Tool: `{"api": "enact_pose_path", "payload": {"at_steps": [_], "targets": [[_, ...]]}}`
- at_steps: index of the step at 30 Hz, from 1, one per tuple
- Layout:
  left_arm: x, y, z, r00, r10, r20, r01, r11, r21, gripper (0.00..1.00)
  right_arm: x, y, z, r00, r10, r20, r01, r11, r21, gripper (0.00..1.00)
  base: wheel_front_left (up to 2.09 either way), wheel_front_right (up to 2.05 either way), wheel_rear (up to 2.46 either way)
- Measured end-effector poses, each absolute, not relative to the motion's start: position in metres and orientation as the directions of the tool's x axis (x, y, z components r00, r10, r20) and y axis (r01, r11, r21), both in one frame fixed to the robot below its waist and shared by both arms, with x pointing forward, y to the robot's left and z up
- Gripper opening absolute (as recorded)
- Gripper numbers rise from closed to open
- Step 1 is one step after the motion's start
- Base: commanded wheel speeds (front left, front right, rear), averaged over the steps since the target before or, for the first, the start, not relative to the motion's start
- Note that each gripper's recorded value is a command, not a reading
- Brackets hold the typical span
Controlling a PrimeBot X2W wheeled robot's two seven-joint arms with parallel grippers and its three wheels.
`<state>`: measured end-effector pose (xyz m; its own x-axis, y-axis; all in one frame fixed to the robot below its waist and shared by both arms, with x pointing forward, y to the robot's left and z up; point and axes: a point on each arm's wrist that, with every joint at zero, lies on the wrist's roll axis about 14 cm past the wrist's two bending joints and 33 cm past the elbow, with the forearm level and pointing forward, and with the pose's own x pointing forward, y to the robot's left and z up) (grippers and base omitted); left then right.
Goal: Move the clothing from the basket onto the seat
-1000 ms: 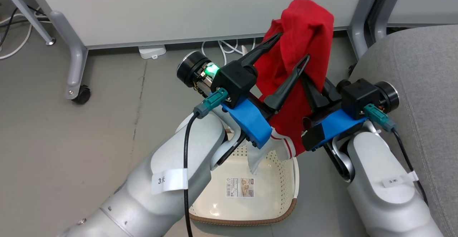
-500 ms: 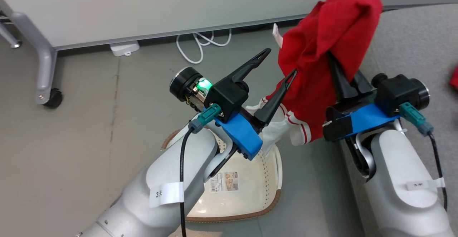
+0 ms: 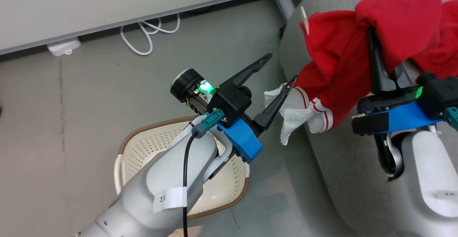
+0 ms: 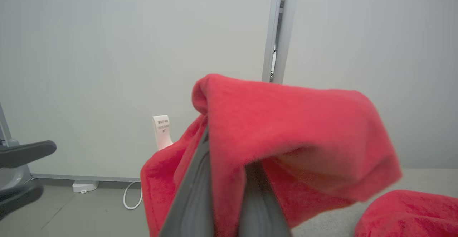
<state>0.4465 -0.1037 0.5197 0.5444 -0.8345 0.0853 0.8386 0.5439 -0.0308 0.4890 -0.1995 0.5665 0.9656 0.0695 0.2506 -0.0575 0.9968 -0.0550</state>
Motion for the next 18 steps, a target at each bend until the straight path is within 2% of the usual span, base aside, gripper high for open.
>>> {"api": "enact_pose_path", "payload": {"at_steps": [11, 18], "targets": [[0.432, -0.145, 0.509, 0.429, -0.899, 0.088, 0.903, 0.427, -0.044, 1.0, 0.449, -0.272, 0.557, 0.966, -0.125, 0.227, 0.148, 0.985, -0.084, 0.0, 0.0, 0.0, 0.0], [0.418, -0.167, 0.502, 0.356, -0.931, 0.083, 0.934, 0.353, -0.048, 1.0, 0.421, -0.298, 0.543, 0.959, -0.216, 0.183, 0.235, 0.968, -0.091, 0.0, 0.0, 0.0, 0.0]]}}
